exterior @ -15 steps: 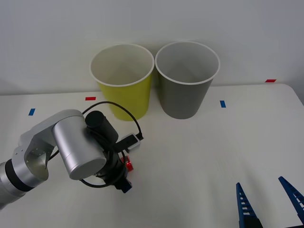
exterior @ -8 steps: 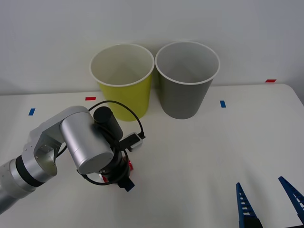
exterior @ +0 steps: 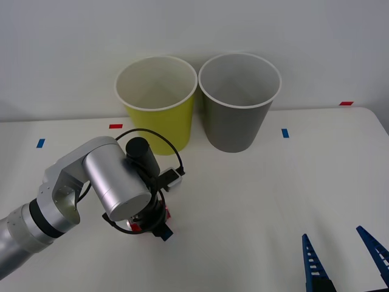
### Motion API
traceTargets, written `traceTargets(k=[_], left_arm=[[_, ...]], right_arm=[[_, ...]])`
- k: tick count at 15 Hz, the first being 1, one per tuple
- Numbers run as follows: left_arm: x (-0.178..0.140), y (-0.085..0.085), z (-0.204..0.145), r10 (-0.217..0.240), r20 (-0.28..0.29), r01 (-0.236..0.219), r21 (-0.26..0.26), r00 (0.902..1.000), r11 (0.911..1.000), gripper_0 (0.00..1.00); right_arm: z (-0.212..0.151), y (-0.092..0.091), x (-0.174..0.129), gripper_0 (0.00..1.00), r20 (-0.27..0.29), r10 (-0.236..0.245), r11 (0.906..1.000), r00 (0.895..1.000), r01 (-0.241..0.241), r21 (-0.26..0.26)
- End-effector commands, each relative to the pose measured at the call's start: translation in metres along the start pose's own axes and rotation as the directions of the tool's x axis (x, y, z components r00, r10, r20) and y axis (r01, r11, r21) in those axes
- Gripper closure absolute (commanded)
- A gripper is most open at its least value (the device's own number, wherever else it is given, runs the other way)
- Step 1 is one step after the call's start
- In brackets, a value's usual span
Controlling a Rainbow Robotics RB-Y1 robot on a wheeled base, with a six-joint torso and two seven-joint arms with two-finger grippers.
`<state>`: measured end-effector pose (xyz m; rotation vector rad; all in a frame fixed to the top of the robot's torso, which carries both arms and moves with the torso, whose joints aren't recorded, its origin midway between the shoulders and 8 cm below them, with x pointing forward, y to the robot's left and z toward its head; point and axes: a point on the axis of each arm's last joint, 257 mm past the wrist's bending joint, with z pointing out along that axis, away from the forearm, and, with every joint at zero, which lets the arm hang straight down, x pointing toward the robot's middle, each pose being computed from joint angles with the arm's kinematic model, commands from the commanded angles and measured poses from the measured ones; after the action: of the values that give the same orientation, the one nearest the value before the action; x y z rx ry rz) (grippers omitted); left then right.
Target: Put cans in the gray bin and PET bottles in the light green bin.
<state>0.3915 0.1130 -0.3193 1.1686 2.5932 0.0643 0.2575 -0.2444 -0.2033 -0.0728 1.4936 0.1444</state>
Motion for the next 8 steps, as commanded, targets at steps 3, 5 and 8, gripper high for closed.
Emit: traceTargets(k=[3,5,8], left_arm=[[-0.0032,-0.0059,0.0042,-0.007,-0.001,0.007,0.017,1.0000,0.9998,0.00],[-0.0038,-0.0067,0.0076,-0.010,-0.003,0.010,0.023,0.9999,0.9997,0.00],[-0.0039,-0.0071,0.0082,-0.004,-0.003,0.004,0.026,1.0000,0.9997,0.00]], right_arm=[[0.0000,0.0000,0.0000,0.00,0.000,0.000,1.0000,1.000,0.000,0.000],[0.0000,0.0000,0.0000,0.00,0.000,0.000,1.0000,1.000,0.000,0.000],[0.0000,0.0000,0.0000,0.00,0.000,0.000,1.0000,1.000,0.000,0.000]])
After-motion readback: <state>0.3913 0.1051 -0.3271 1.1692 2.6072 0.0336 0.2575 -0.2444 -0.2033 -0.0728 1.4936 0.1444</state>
